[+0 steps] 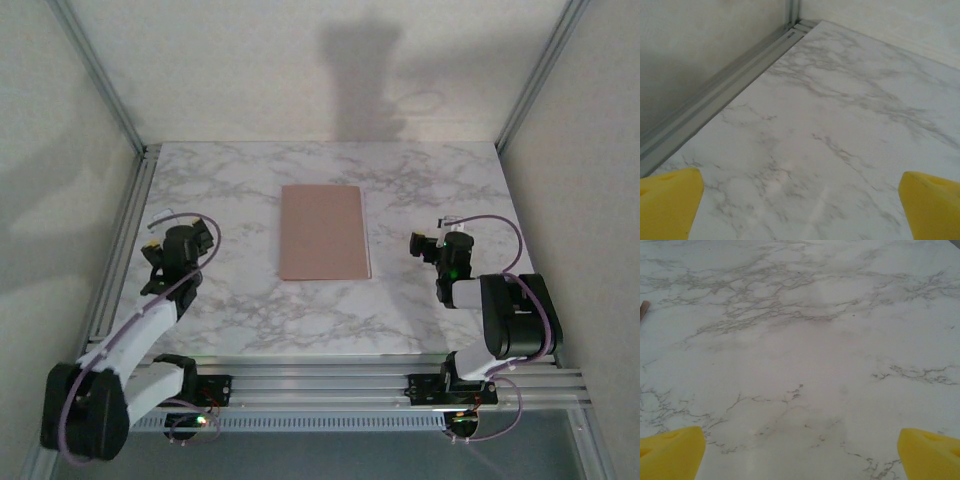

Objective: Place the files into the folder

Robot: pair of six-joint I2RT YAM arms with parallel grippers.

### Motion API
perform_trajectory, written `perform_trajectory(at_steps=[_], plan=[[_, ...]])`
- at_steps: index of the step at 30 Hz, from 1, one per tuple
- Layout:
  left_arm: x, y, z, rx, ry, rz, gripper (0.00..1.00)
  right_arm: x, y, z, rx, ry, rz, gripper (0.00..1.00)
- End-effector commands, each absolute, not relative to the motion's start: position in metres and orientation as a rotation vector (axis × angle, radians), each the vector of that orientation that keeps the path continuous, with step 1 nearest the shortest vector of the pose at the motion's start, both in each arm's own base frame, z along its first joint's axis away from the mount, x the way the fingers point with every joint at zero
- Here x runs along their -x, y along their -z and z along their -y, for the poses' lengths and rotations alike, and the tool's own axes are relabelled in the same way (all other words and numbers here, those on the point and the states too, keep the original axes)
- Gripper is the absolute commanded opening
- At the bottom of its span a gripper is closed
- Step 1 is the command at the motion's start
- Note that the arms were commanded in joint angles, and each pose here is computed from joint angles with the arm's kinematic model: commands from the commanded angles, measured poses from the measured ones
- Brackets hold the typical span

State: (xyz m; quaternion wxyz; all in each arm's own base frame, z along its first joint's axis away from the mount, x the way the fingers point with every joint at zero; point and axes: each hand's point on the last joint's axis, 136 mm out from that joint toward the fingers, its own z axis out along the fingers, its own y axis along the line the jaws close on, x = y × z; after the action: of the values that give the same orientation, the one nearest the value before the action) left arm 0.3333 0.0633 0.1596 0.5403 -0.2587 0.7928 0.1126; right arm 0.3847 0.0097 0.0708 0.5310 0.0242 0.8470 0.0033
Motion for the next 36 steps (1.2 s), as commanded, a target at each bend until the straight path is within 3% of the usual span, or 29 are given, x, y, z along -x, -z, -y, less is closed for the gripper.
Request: perform_trajectory(at_steps=[1, 7, 19, 26, 36], plan=[[-0.362, -0.157, -0.070, 0.554, -0.180, -1.837, 1.00, -0.393, -0.083, -0.013, -0.030, -0.012, -1.976, 0.99], [-0.387, -0.133, -0.079, 0.545, -0.154, -1.810, 1.00, -0.393, -0.082, -0.014, -0.027, -0.012, -1.978, 0.99], [-0.393, -0.129, -0.072, 0.445, -0.101, -1.729, 0.99, -0.393, -0.082, -0.014, -0.027, -0.011, -1.981, 0.99], [-0.344, -0.141, -0.061, 0.407, -0.099, -1.537, 1.00, -0.393, -0.083, -0.014, -0.027, -0.011, -1.977, 0.99], [-0.361, -0.133, -0.064, 0.423, -0.122, -1.599, 1.00, -0.393, -0.083, -0.014, -0.025, -0.012, -1.977, 0.99]])
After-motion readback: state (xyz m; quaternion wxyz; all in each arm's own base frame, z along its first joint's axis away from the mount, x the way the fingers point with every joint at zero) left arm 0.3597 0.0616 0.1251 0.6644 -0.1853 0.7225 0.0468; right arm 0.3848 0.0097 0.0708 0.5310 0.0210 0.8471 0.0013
